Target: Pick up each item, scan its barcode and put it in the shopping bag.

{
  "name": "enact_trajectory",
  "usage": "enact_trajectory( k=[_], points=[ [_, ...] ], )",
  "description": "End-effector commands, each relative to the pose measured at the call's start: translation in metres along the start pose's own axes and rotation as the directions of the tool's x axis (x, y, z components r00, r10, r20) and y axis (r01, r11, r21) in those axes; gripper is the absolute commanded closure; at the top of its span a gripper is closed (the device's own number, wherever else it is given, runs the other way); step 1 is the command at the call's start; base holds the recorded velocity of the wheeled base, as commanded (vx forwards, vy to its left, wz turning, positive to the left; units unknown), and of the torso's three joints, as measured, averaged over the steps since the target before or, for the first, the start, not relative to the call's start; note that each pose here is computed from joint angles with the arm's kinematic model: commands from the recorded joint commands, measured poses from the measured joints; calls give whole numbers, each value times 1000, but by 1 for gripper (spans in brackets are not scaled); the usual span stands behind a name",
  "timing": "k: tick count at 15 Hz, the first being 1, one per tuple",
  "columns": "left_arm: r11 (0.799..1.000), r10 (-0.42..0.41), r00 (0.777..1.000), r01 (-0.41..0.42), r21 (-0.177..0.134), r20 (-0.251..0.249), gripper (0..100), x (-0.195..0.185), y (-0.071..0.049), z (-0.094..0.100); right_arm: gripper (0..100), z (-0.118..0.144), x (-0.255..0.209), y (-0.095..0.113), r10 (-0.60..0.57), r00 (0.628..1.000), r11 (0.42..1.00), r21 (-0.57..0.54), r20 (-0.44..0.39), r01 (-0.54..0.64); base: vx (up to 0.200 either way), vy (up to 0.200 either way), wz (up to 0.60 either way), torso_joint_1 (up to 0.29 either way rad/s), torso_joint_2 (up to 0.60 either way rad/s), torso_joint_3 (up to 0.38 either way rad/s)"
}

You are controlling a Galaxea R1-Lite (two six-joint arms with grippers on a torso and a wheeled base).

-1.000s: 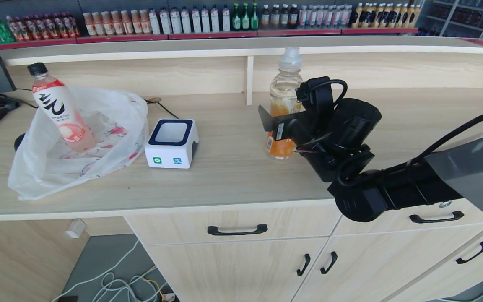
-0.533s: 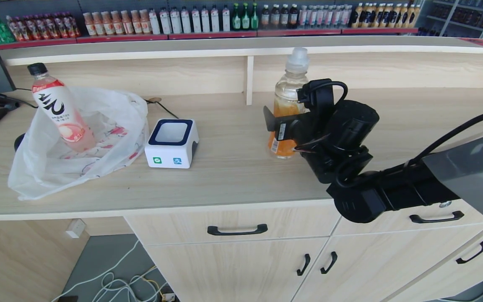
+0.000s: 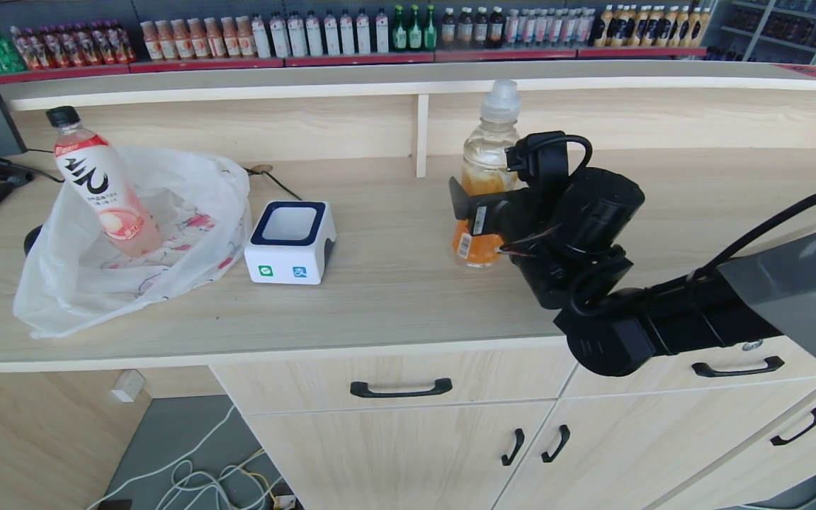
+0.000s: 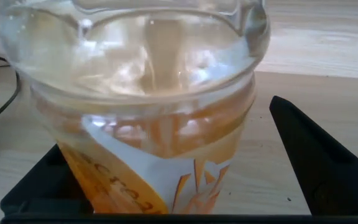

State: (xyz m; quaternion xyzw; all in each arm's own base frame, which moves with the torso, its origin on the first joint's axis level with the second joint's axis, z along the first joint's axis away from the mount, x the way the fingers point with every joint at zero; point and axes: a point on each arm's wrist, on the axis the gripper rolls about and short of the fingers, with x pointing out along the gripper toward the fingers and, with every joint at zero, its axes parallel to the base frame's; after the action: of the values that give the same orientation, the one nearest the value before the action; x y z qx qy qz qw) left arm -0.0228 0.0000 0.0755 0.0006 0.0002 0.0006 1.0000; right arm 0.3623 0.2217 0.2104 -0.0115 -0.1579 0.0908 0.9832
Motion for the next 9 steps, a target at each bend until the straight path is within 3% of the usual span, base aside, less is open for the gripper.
enact_trajectory(
  k=[1, 4, 5, 9],
  points=[
    [1000, 2, 1000, -2, -1, 0, 0, 0, 0, 0, 0, 1, 1, 0, -1, 1000, 1000, 2, 6, 1, 0, 0, 0, 0, 0, 0],
    [1000, 2, 1000, -2, 0, 0, 0, 0, 0, 0, 0, -2, 2, 1, 0, 1000, 1000, 0, 1, 0, 0, 0, 0, 0, 0, 0],
    [1000, 0, 1000, 0, 0, 0, 0, 0, 0, 0, 100, -3, 2, 1, -2, 1000, 1000, -1, -1, 2, 0, 0, 0, 0, 0, 0],
    [1000, 0, 1000, 0, 0, 0, 0, 0, 0, 0, 100, 0, 2, 1, -3, 1000, 1000, 3, 9, 3, 0, 0, 0, 0, 0, 0]
  ],
)
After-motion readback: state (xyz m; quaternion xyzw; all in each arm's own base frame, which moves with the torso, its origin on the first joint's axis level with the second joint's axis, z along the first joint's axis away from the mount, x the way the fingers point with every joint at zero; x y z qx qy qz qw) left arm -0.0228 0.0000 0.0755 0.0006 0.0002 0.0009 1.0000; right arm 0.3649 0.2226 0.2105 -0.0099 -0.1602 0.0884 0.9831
